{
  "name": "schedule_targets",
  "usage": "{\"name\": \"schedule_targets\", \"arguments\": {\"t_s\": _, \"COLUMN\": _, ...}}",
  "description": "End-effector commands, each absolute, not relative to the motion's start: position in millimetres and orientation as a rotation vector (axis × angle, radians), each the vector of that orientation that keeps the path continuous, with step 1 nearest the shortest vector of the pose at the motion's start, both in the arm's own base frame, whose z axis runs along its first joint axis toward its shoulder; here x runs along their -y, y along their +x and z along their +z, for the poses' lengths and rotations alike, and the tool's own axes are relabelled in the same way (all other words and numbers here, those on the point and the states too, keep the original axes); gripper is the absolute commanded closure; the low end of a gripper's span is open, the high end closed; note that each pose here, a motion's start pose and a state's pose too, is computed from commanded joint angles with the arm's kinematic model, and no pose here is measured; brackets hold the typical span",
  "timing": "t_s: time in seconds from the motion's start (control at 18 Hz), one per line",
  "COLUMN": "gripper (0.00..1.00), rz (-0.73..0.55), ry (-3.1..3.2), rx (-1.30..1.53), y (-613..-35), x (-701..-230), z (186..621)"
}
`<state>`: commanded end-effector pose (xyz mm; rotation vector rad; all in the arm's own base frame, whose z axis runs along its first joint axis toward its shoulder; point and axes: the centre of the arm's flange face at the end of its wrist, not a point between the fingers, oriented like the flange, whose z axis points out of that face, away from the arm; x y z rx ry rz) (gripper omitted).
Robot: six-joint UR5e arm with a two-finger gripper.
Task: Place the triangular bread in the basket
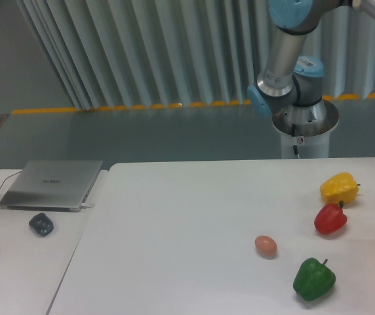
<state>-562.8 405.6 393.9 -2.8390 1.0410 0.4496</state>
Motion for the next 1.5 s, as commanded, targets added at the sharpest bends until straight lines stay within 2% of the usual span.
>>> {"name": "schedule_targets", "arguments": {"t_s": 0.33, "gripper": 0.00, "rz": 0.444, "ry": -2.832, "rx": -1.058, "y": -552, "x": -409, "z": 402}}
{"name": "schedule_targets", "arguments": {"t_s": 0.61, "gripper": 0.00, "rz": 0.387, "ry": -2.837, "rx": -1.084, "y": -535, "x": -411, "z": 397}}
{"name": "schedule_targets", "arguments": {"t_s": 0.89, "gripper": 0.00, "rz": 0.348, "ry": -2.857, "rx": -1.167, "y": -495, "x": -424, "z": 394}}
{"name": "schedule_targets", "arguments": {"t_s": 1.06, "gripper": 0.00, "rz": 0.279, "ry": -2.894, "rx": -1.247, "y": -470, "x": -434, "z": 397}}
{"name": "schedule_targets", "arguments": {"t_s": 1.17, "gripper": 0.00, "rz": 0.170, "ry": -2.902, "rx": -1.272, "y": -456, "x": -435, "z": 395}}
{"name": "schedule_targets", "arguments": {"t_s": 1.5, "gripper": 0.00, "rz": 0.100, "ry": -2.904, "rx": -1.290, "y": -437, "x": -429, "z": 408}}
